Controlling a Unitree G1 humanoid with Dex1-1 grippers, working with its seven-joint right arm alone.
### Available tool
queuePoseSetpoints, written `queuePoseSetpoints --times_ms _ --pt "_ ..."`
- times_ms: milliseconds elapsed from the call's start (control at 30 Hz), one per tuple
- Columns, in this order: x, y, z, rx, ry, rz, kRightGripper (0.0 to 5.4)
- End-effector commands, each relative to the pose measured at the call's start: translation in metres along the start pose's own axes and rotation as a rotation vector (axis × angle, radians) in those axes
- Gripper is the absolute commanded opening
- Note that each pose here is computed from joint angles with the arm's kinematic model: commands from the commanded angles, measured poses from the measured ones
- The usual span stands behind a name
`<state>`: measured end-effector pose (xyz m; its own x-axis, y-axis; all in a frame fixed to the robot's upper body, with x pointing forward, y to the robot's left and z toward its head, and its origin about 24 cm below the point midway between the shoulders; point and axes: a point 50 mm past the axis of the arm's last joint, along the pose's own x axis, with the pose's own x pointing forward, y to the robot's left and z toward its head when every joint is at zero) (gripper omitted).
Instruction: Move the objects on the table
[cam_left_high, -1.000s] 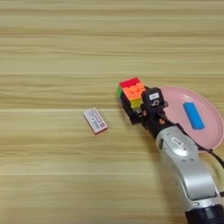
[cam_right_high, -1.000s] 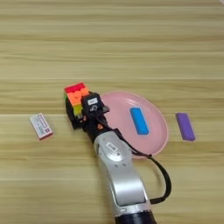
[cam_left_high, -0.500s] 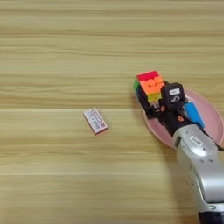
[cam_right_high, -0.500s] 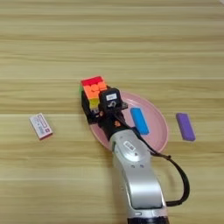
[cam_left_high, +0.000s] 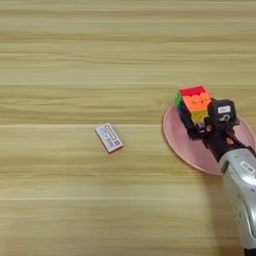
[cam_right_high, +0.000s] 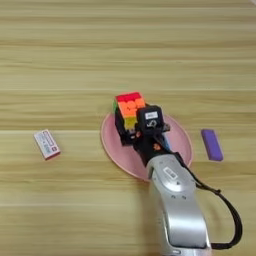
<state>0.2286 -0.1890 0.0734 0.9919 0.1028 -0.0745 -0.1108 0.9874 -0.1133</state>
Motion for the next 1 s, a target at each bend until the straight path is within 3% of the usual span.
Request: queuePoseSetpoints --times_ms 33,1000 --pt "0.002 -0.005 0.016 -0.025 -0.078 -0.011 3.37" --pt "-0.001 -0.001 -0.007 -0.022 0.029 -0.002 3.37"
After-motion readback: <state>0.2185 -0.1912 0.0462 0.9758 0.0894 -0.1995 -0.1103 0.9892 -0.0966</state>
